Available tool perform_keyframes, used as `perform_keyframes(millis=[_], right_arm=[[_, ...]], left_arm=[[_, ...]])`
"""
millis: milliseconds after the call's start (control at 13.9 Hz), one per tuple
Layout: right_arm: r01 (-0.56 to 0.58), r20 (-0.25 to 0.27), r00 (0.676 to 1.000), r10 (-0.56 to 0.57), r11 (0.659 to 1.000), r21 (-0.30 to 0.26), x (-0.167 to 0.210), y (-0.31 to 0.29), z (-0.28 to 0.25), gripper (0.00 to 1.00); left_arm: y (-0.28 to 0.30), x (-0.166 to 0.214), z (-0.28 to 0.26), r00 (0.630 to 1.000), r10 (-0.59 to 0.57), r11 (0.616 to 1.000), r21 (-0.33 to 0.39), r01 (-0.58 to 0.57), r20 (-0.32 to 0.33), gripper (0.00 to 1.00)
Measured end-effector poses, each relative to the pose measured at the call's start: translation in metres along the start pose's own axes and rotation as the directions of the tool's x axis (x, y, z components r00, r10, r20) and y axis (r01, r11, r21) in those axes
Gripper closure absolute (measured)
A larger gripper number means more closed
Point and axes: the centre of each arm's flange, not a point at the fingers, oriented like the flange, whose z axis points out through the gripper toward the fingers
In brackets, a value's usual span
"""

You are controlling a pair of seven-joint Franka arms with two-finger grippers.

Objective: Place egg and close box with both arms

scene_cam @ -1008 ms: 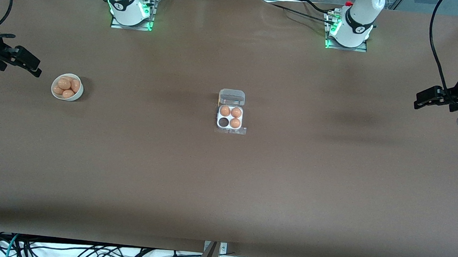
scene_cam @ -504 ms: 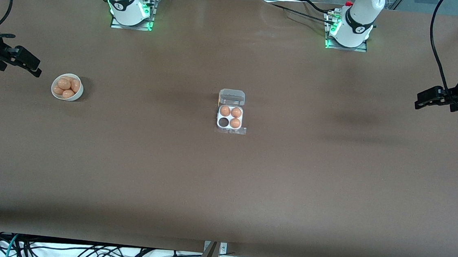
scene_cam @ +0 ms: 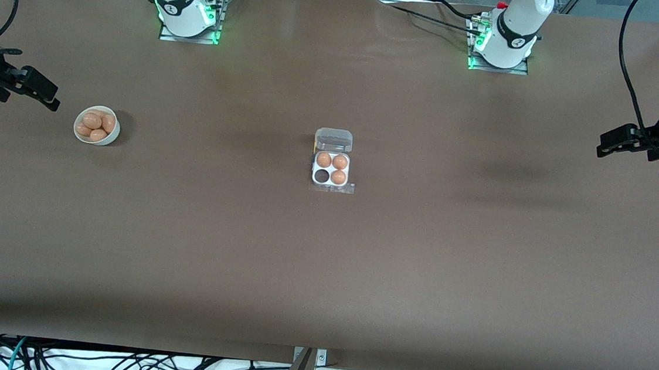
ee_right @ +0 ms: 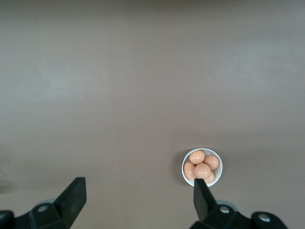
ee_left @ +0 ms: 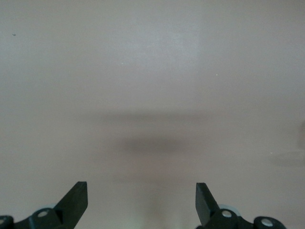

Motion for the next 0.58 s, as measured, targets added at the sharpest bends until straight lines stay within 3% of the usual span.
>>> perform_keyframes(millis=[576], right_arm=[[0.002,0.021,1.000,-0.002,1.000,-0.002,0.0007,-0.0002,0.0065,0.00]], left_arm=[[0.0000,0.0000,0.0000,1.000,0.000,1.000,0.000,0.000,0.000,0.00]])
